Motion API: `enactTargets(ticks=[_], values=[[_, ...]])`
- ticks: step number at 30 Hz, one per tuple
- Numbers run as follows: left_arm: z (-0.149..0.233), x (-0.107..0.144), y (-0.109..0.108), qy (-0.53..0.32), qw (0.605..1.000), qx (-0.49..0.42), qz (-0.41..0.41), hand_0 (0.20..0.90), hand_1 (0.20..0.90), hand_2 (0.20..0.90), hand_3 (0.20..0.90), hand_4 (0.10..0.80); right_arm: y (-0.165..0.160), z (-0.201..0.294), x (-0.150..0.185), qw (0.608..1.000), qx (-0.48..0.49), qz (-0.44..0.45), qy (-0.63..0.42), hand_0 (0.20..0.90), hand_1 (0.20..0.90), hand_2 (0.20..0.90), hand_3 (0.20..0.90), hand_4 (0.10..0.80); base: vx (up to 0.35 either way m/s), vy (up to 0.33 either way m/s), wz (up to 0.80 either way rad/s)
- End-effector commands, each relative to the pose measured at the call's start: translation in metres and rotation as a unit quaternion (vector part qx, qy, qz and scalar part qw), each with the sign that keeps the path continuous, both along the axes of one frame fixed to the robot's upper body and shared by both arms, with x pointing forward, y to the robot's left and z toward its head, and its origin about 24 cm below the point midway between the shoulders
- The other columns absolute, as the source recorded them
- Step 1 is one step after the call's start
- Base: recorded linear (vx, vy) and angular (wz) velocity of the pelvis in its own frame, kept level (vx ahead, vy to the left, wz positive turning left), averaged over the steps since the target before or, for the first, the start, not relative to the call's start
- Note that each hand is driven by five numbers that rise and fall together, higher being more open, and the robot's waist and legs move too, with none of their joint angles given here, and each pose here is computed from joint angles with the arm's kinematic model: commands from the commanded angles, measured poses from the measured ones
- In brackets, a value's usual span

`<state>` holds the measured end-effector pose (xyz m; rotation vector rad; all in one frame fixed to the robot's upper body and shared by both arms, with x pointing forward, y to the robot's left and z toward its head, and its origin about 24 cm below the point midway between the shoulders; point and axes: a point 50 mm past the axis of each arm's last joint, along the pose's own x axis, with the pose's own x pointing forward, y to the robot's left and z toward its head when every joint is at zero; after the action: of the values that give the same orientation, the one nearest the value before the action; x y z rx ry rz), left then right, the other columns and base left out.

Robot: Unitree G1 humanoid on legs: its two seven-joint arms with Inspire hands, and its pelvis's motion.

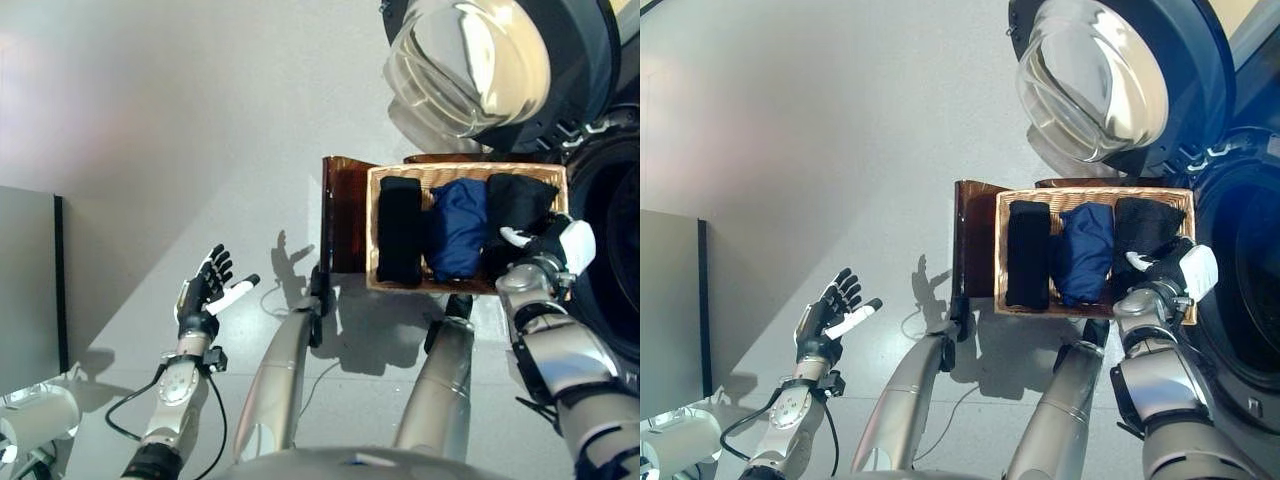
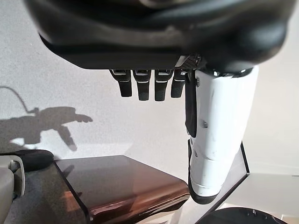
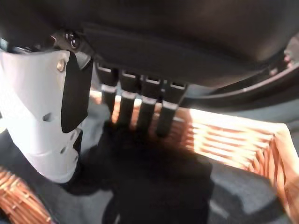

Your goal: Pick up the clothes and place them into the washing machine

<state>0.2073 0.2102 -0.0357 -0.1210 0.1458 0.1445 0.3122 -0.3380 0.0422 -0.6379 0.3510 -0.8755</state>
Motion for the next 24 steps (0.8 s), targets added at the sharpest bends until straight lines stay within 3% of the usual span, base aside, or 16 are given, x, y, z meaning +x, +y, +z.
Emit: enactTargets(ticks=[1, 20, 21, 22, 24], values=[[0.0228, -0.0065, 0.0316, -0.058, 0.997, 0.029, 0.041, 0.9, 0.9, 0.9, 0.9, 0.8, 0.0027, -0.0029, -0.0002, 1.0, 0.007, 0.019, -0.007, 0.2, 0.2, 0.2, 0.2, 0.3, 0.0, 0.0, 0.0], [0.0228, -0.0054, 0.034, -0.057, 0.997, 0.035, 0.043, 0.9, 0.9, 0.9, 0.9, 0.8, -0.0008, -0.0072, -0.0058, 1.0, 0.003, 0.018, -0.002, 0.2, 0.2, 0.2, 0.2, 0.3, -0.001, 0.003, 0.0], [0.0228, -0.0054, 0.034, -0.057, 0.997, 0.035, 0.043, 0.9, 0.9, 0.9, 0.9, 0.8, -0.0008, -0.0072, -0.0058, 1.0, 0.003, 0.018, -0.002, 0.807, 0.807, 0.807, 0.807, 0.733, 0.0, 0.0, 0.0], [0.0233, -0.0051, 0.0335, -0.058, 0.997, 0.035, 0.042, 0.9, 0.9, 0.9, 0.9, 0.8, -0.0005, -0.0084, -0.0061, 1.0, 0.004, 0.02, 0.002, 0.9, 0.9, 0.9, 0.9, 0.8, 0.0, 0.0, 0.0], [0.0238, -0.0046, 0.034, -0.059, 0.997, 0.036, 0.043, 0.9, 0.9, 0.9, 0.9, 0.8, 0.0002, -0.0096, -0.0062, 1.0, 0.003, 0.024, 0.008, 0.9, 0.9, 0.9, 0.9, 0.8, 0.0, 0.0, 0.0]])
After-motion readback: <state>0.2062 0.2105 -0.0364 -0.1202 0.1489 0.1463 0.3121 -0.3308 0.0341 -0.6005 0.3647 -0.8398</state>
